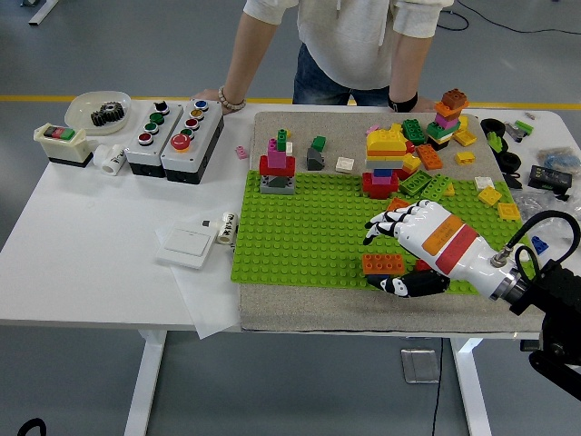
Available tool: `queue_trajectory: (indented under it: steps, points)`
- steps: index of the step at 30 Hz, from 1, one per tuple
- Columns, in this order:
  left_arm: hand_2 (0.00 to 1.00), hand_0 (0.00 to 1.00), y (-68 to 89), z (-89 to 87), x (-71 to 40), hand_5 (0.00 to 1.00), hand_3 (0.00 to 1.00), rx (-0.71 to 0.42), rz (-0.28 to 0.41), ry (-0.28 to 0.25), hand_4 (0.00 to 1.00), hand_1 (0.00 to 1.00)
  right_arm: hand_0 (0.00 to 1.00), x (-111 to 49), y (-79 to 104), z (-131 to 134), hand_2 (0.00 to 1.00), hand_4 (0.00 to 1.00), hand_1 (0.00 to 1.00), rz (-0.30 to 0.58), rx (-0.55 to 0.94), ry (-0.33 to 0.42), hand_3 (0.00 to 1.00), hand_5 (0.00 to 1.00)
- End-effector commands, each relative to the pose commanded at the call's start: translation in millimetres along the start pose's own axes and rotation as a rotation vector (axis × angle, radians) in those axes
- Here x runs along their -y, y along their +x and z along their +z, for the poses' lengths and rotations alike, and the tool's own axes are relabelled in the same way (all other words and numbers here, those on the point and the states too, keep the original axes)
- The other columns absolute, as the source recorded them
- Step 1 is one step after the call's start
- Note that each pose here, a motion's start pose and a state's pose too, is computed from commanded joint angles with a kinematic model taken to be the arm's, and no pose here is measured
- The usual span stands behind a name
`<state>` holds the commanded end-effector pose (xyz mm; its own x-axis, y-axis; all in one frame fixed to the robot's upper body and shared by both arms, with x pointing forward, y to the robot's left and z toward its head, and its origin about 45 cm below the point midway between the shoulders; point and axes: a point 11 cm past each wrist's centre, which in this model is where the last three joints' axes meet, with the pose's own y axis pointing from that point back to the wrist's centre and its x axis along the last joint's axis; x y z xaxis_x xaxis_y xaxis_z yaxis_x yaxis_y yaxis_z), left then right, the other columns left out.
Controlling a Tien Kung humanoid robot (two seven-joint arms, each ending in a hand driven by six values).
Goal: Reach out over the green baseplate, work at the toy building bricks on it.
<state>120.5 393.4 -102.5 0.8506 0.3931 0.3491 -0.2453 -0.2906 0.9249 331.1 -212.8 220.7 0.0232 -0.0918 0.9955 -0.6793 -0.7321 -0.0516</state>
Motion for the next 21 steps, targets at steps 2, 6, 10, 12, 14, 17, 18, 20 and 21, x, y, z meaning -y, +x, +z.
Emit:
queue_trajectory:
  steps: [2, 6, 10, 12, 14, 17, 18, 20, 21]
  points:
    - [0.696, 0.629, -0.4, -0.4, 0.0, 0.674, 0.621, -0.001, 0.0, 0.001, 0.677, 0.634, 0.401, -0.6, -2.7, -1.0, 0.58, 0.747, 0.513, -0.014, 0.002, 0.005, 0.516, 0.538]
    - [0.697, 0.631, -0.6, -0.6, 0.0, 0.674, 0.621, 0.0, 0.001, 0.001, 0.676, 0.635, 0.526, -0.4, -9.3, -1.5, 0.597, 0.755, 0.541, -0.043, 0.007, 0.005, 0.523, 0.53]
    - [0.697, 0.631, 0.0, -0.6, 0.0, 0.674, 0.621, 0.001, 0.001, 0.0, 0.676, 0.635, 0.526, 1.6, -13.5, -0.3, 0.597, 0.755, 0.541, -0.058, 0.008, -0.002, 0.523, 0.53]
    - [0.695, 0.631, 0.5, -0.4, 0.0, 0.674, 0.62, 0.002, 0.002, 0.0, 0.675, 0.635, 0.542, 2.3, -15.2, 0.2, 0.605, 0.769, 0.56, -0.064, 0.008, -0.004, 0.532, 0.527]
    - [0.695, 0.631, 1.1, -0.2, 0.0, 0.674, 0.62, 0.001, 0.002, -0.001, 0.675, 0.635, 0.542, 3.2, -17.7, 1.2, 0.605, 0.769, 0.56, -0.071, 0.007, -0.007, 0.532, 0.527]
    - [0.695, 0.631, 1.6, 0.0, 0.0, 0.674, 0.62, 0.001, 0.003, -0.001, 0.675, 0.635, 0.542, 3.7, -20.1, 3.0, 0.605, 0.769, 0.56, -0.077, 0.0, -0.011, 0.532, 0.527]
    - [0.694, 0.631, 2.0, 0.2, 0.0, 0.672, 0.618, 0.001, 0.004, -0.002, 0.674, 0.635, 0.548, 3.9, -21.7, 4.2, 0.616, 0.787, 0.571, -0.082, -0.007, -0.013, 0.538, 0.551]
    - [0.694, 0.631, 2.1, 0.3, 0.0, 0.672, 0.618, 0.0, 0.004, -0.002, 0.674, 0.635, 0.548, 3.7, -24.1, 6.5, 0.616, 0.787, 0.571, -0.088, -0.013, -0.018, 0.538, 0.551]
    - [0.694, 0.631, 2.1, 0.4, 0.0, 0.672, 0.618, 0.0, 0.004, -0.002, 0.674, 0.635, 0.548, 3.6, -24.8, 7.2, 0.616, 0.787, 0.571, -0.089, -0.015, -0.02, 0.538, 0.551]
